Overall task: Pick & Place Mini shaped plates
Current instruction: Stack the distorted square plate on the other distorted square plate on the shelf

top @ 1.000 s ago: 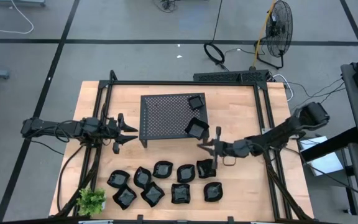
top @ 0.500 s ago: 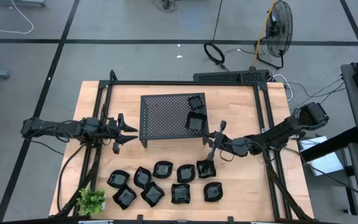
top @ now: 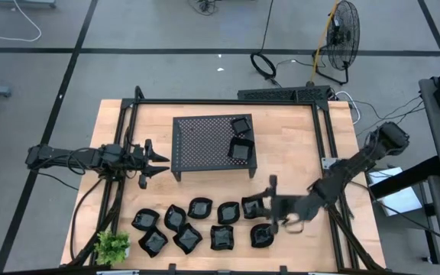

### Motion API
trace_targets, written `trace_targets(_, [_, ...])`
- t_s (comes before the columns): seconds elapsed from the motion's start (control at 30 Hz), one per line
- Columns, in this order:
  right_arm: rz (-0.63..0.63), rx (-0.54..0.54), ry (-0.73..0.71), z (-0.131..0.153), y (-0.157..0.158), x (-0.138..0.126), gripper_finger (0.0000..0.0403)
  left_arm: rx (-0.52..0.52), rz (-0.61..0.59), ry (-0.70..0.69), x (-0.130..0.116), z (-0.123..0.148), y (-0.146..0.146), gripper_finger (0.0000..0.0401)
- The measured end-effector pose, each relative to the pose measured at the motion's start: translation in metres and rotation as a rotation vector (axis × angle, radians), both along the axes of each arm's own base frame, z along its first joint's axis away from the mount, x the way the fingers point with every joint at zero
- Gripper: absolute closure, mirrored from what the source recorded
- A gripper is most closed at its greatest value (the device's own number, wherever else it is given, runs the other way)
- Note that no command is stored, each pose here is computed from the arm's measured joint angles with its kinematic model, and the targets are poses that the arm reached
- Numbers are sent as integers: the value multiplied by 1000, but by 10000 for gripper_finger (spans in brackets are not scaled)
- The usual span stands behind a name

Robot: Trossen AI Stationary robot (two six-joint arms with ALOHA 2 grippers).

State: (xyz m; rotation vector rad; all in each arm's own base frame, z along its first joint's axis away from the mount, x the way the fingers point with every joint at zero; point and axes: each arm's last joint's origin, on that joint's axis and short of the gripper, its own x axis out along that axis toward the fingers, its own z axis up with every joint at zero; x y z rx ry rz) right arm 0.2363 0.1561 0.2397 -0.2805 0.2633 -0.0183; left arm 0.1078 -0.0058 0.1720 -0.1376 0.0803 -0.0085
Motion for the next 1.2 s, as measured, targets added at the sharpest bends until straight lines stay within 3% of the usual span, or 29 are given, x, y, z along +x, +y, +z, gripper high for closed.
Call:
trace_targets(0.17, [-109,40,352,-16,11,21,227,0,0,1,0,0,0,256])
trace_targets(0.4, [-208,196,661,-59,-18,36,249,0,0,0,0,0,0,256])
trace_targets(0.7, [-316,201,746,-87,-55,33,279,0,0,0,0,0,0,256])
trace_targets(0.9, [-250,288,764,-99,-58,29,288,0,0,0,0,0,0,256])
trace_targets(1.2, [-215,303,780,-99,-57,29,326,0,0,0,0,0,0,256])
